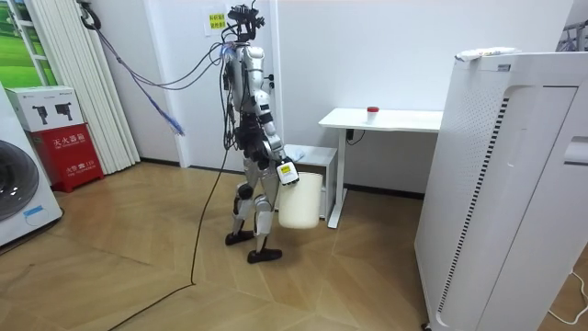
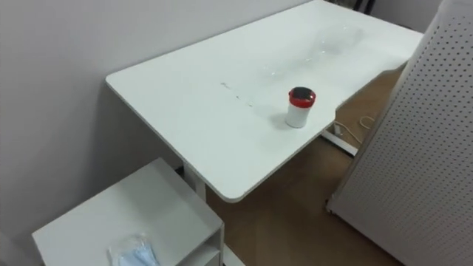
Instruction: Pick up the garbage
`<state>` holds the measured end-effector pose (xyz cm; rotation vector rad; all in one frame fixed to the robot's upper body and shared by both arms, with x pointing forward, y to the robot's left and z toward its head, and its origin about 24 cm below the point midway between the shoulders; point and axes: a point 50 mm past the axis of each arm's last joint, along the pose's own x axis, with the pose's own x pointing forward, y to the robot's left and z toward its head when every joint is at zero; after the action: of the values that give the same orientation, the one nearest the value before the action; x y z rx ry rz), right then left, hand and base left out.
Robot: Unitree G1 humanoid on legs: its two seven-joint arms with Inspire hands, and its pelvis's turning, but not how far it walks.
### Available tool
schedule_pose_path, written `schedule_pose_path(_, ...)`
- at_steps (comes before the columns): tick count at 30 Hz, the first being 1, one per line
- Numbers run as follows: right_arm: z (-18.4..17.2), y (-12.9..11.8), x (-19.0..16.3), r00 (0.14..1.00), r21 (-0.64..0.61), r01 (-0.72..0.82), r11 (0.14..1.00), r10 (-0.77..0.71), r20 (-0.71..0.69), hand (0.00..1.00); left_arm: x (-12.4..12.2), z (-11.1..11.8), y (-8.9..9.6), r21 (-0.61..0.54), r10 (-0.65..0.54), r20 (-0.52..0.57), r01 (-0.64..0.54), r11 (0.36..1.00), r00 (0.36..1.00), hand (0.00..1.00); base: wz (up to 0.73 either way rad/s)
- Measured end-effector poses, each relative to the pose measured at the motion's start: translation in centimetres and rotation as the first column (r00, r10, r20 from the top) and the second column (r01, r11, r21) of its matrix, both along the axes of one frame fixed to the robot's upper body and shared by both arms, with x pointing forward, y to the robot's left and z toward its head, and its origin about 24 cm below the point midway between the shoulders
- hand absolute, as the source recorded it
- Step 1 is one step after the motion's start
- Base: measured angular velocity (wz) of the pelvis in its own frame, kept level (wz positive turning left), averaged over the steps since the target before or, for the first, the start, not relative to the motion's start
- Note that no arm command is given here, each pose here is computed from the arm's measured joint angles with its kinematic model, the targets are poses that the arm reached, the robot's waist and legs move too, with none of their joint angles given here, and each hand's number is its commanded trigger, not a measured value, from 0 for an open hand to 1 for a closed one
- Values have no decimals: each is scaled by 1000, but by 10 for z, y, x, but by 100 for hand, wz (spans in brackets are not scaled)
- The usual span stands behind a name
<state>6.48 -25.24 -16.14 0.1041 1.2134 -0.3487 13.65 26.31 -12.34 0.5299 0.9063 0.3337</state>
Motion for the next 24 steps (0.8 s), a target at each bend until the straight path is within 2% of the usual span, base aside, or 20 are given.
schedule_pose_path(6, 3, -1, 20, 999, -10, -37, 999, 37, 23, 100, 51, 23, -4, 74, -43, 163, 32, 997, 986, 0, -13)
schedule_pose_path(9, 7, -1, 36, 995, -30, -89, 996, 90, 49, 100, 73, 32, -9, 109, -82, 213, 60, 992, 974, 0, -10)
schedule_pose_path(16, 17, 5, 77, 967, -74, -223, 972, 230, 106, 100, 118, 58, -7, 148, -116, 304, 73, 986, 946, 0, 3)
schedule_pose_path(18, 21, 2, 87, 964, -92, -225, 970, 236, 126, 100, 147, 81, -15, 176, -176, 392, 114, 978, 903, 0, 22)
schedule_pose_path(20, 25, 5, 100, 952, -102, -258, 961, 271, 144, 100, 154, 88, -14, 219, -208, 403, 127, 967, 891, 0, -13)
schedule_pose_path(24, 29, 10, 111, 932, -115, -308, 944, 324, 161, 100, 157, 88, -19, 247, -248, 383, 160, 956, 890, 0, -5)
